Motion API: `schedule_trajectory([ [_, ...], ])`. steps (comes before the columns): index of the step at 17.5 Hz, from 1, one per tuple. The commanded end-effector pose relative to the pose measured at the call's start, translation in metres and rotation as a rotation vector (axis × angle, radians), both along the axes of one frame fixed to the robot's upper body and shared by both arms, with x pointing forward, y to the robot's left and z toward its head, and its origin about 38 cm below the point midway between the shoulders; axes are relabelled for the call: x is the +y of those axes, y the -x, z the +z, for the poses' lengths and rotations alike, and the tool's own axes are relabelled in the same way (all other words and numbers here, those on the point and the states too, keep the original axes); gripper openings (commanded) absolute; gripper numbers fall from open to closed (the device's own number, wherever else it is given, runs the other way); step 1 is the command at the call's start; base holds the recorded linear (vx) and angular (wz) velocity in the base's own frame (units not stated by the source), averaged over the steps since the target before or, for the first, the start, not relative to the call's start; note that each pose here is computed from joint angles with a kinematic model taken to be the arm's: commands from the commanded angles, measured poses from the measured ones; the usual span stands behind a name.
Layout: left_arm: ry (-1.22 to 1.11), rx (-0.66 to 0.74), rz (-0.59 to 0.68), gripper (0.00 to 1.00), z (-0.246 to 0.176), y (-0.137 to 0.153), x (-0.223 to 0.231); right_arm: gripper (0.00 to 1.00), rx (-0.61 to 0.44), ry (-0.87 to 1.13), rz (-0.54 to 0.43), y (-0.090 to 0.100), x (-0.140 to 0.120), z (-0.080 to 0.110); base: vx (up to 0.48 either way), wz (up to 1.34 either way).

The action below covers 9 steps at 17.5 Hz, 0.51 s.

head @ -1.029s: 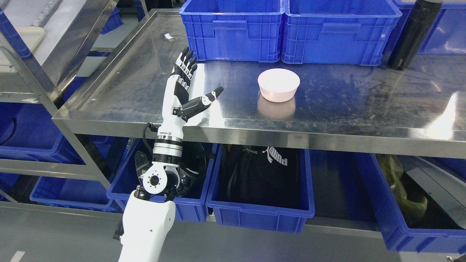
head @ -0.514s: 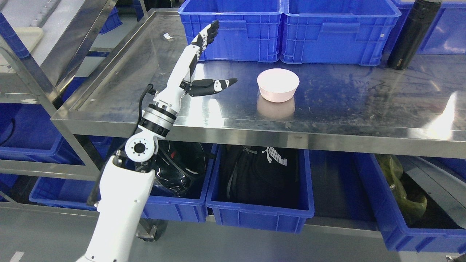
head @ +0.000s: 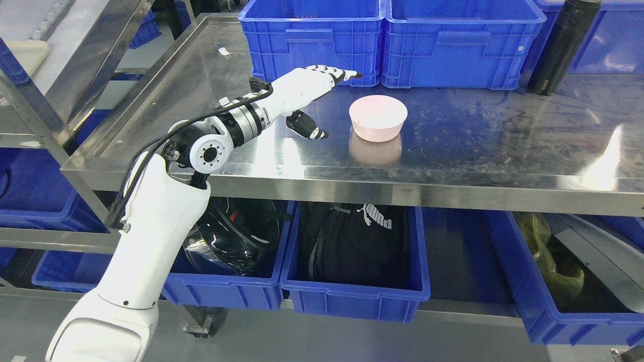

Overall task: Stack pink IKEA bowl on shelf middle layer
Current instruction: 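Reach the left hand toward the pink bowl on the steel shelf, then grasp the pink bowl's rim with the left hand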

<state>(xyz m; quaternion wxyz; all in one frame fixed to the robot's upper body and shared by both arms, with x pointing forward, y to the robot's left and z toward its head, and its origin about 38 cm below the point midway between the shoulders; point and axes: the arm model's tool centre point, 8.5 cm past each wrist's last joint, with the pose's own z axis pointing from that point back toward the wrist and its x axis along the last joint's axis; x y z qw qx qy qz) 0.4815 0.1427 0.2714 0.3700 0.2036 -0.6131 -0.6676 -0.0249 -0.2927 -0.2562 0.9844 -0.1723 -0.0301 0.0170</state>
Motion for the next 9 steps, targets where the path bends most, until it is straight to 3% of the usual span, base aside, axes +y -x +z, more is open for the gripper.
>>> schedule_trajectory([
  [1, -0.216, 0.066, -0.033, 0.96, -0.028, -0.023, -0.064, 1.00, -0.017, 0.017, 0.008, -0.006, -0.011, 0.001, 0.010, -0.06],
  [5, -0.213, 0.160, -0.037, 0.91, -0.042, -0.037, -0.091, 1.00, -0.017, 0.017, 0.008, -0.006, -0.011, 0.001, 0.006, -0.04],
  [9, -0.239, 0.244, 0.000, 0.90, -0.060, -0.049, -0.082, 1.00, -0.017, 0.017, 0.008, -0.006, -0.011, 0.001, 0.001, -0.01],
])
